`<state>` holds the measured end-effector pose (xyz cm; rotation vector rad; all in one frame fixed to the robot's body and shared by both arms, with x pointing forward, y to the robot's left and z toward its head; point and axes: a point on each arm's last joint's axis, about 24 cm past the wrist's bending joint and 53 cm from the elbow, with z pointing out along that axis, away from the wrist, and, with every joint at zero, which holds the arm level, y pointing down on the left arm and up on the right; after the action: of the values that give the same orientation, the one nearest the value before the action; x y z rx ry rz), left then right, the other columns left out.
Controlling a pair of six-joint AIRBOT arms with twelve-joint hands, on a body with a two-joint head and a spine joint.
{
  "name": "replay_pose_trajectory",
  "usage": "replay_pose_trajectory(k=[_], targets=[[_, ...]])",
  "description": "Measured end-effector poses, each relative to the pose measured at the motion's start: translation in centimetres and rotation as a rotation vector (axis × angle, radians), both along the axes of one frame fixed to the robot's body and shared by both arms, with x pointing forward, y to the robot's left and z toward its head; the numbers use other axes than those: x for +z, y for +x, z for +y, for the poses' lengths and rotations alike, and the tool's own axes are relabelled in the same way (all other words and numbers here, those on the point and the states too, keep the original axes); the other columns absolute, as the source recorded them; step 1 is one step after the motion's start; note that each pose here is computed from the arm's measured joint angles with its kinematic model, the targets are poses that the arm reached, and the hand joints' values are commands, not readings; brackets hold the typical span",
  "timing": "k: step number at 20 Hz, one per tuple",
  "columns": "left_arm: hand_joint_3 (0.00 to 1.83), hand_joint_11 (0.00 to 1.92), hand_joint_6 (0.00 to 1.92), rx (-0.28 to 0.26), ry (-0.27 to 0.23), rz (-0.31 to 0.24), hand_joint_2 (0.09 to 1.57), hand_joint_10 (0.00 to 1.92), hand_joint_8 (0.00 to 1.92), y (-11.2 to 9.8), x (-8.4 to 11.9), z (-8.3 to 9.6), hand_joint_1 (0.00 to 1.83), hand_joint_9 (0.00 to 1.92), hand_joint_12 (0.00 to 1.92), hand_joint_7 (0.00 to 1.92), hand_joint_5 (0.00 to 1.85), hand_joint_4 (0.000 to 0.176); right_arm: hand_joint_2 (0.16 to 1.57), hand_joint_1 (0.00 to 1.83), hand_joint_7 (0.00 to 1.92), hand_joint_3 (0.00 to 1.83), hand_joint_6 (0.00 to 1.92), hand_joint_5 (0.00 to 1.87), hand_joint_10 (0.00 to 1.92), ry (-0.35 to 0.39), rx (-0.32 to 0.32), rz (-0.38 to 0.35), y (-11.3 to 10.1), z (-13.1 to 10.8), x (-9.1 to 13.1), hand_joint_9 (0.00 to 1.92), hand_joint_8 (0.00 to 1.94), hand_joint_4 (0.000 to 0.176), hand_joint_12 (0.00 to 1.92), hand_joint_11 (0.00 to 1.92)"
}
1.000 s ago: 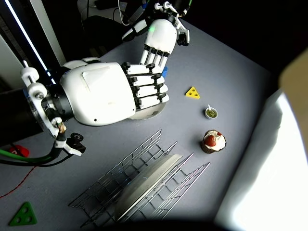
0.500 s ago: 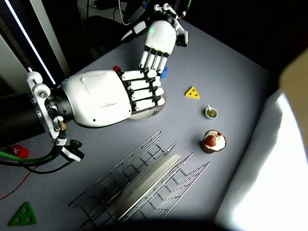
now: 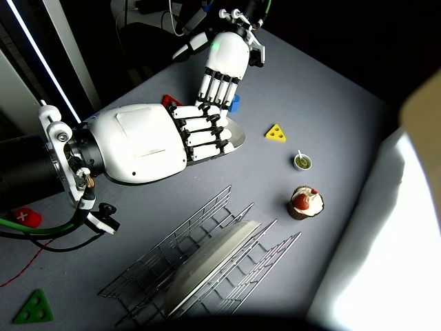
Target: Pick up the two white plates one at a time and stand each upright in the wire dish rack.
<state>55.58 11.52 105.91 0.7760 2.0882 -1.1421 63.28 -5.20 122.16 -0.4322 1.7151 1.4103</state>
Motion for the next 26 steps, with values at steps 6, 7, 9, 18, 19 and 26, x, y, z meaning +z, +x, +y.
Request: replay_pose_trajectory(k=[6,7,9,18,19,26], targets=[[0.00,0.05,0.00,0.012,-0.008,0.023,0.87,0.00,0.00,-0.1,-0.4,0.2,0.03,0.07,0.00,0.07,0.05,0.000,0.96,1.19,0.08,0.02,0.01,0.18,0.00,-0.061,0.010,0.059,-0.6,0.2,-3.9,0.07,0.00,0.000,0.02,0.16],[0.00,0.06,0.00,0.015,-0.008,0.027,0.87,0.00,0.00,-0.1,-0.4,0.2,0.03,0.08,0.00,0.07,0.06,0.000,0.96,1.19,0.09,0.01,0.01,0.19,0.00,-0.068,0.006,0.057,-0.6,0.3,-4.2,0.08,0.00,0.000,0.03,0.17],[0.00,0.07,0.00,0.018,-0.011,0.031,0.87,0.00,0.00,-0.2,-0.5,0.2,0.04,0.08,0.01,0.06,0.05,0.000,0.96,1.21,0.12,0.00,0.00,0.24,0.00,-0.063,0.007,0.051,-0.5,0.9,-4.3,0.11,0.00,0.000,0.05,0.20],[0.00,0.07,0.01,0.020,-0.014,0.034,0.87,0.01,0.01,-0.2,-0.5,0.2,0.02,0.08,0.02,0.07,0.06,0.000,0.97,1.27,0.18,0.00,0.01,0.24,0.02,-0.026,0.020,0.020,-0.8,3.2,-3.4,0.17,0.01,0.000,0.07,0.25],[0.00,0.08,0.01,0.020,-0.014,0.034,0.87,0.02,0.01,-0.2,-0.5,0.2,0.03,0.09,0.02,0.08,0.07,0.000,0.96,1.27,0.18,0.00,0.00,0.23,0.02,-0.029,0.026,0.018,-0.9,3.6,-3.6,0.18,0.01,0.000,0.08,0.26],[0.00,0.05,0.01,0.018,-0.017,0.034,0.89,0.00,0.01,-0.1,-0.5,0.2,0.00,0.06,0.01,0.06,0.06,0.000,0.95,1.20,0.13,0.01,0.00,0.21,0.00,-0.032,0.063,0.022,-1.8,5.8,-4.3,0.15,0.00,0.000,0.07,0.20]])
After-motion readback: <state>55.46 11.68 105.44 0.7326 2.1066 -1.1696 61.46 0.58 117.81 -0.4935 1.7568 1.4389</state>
